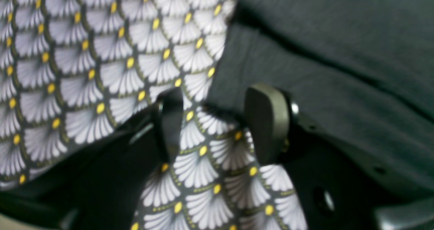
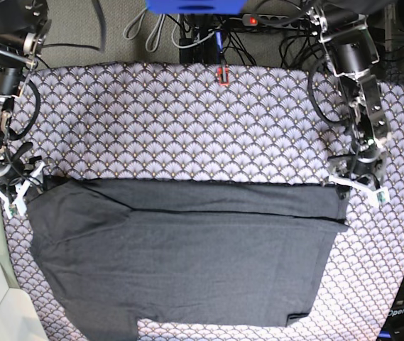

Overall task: Fold the T-shirt properly
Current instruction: 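Lower the folded edge onto the shirt and open both grippers, then drag the folded edge back toward the collar end with both grippers, then release the shirt and move both grippers toward the shirt's middle sides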

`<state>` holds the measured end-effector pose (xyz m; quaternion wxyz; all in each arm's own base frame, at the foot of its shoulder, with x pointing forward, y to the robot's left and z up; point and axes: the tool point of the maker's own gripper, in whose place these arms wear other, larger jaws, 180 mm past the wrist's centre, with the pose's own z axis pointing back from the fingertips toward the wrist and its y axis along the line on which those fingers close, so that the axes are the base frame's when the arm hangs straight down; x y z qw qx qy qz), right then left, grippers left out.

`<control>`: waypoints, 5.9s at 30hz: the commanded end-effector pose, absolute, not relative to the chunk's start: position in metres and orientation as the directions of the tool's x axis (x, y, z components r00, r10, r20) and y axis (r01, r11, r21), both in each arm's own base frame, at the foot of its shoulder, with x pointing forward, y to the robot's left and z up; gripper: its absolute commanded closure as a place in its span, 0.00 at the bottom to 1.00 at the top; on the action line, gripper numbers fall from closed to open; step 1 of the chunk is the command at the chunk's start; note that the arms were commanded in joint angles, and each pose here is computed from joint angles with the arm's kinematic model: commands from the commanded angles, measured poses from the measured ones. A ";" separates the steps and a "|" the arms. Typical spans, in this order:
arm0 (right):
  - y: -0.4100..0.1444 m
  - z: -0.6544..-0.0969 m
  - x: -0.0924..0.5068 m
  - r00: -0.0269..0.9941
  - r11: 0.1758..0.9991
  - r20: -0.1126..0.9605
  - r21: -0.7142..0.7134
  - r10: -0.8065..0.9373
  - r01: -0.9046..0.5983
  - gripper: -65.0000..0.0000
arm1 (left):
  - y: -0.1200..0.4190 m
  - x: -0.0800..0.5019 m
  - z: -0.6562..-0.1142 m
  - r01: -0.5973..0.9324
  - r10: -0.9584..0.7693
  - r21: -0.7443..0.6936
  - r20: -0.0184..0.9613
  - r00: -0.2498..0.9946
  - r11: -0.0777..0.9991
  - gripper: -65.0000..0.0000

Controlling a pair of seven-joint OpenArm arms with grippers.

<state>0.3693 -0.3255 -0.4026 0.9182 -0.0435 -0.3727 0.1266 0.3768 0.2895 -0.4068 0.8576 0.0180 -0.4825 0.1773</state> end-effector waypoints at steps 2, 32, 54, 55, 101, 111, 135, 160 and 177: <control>-0.335 -0.381 0.382 0.650 0.962 0.709 -0.202 0.273 -0.185 0.46 | 0.296 0.387 -0.400 -0.335 0.296 -0.154 0.852 0.431 0.930 0.50; -0.347 -0.387 0.370 0.676 0.958 0.680 -0.218 0.285 -0.184 0.46 | 0.289 0.403 -0.404 -0.331 0.319 -0.187 0.855 0.408 0.925 0.97; -0.340 -0.419 0.353 0.693 0.973 0.684 -0.143 0.228 -0.180 0.96 | 0.293 0.400 -0.383 -0.313 0.280 -0.156 0.872 0.402 0.937 0.99; -0.340 -0.418 0.354 0.692 0.973 0.685 -0.144 0.230 -0.180 1.00 | 0.293 0.400 -0.385 -0.314 0.284 -0.158 0.866 0.411 0.936 0.99; -0.354 -0.398 0.177 0.702 0.984 0.696 -0.178 0.150 -0.034 1.00 | 0.295 0.201 -0.366 -0.217 0.010 0.139 0.820 0.572 0.966 0.99; -0.355 -0.404 0.161 0.723 0.984 0.676 -0.174 0.141 -0.030 1.00 | 0.295 0.176 -0.380 -0.221 0.025 0.145 0.782 0.623 0.964 0.99; -0.368 -0.396 0.150 0.732 0.977 0.664 -0.211 0.154 -0.014 0.47 | 0.306 0.171 -0.391 -0.217 0.018 0.165 0.756 0.654 0.962 0.55; -0.399 -0.316 0.318 0.579 0.941 0.776 -0.335 0.249 0.044 0.42 | 0.332 0.283 -0.282 -0.344 0.006 0.102 0.954 0.298 0.934 0.48; -0.324 -0.337 0.482 0.540 0.981 0.822 -0.109 0.181 -0.163 0.42 | 0.321 0.395 -0.272 -0.263 0.048 0.017 0.969 0.240 0.965 0.48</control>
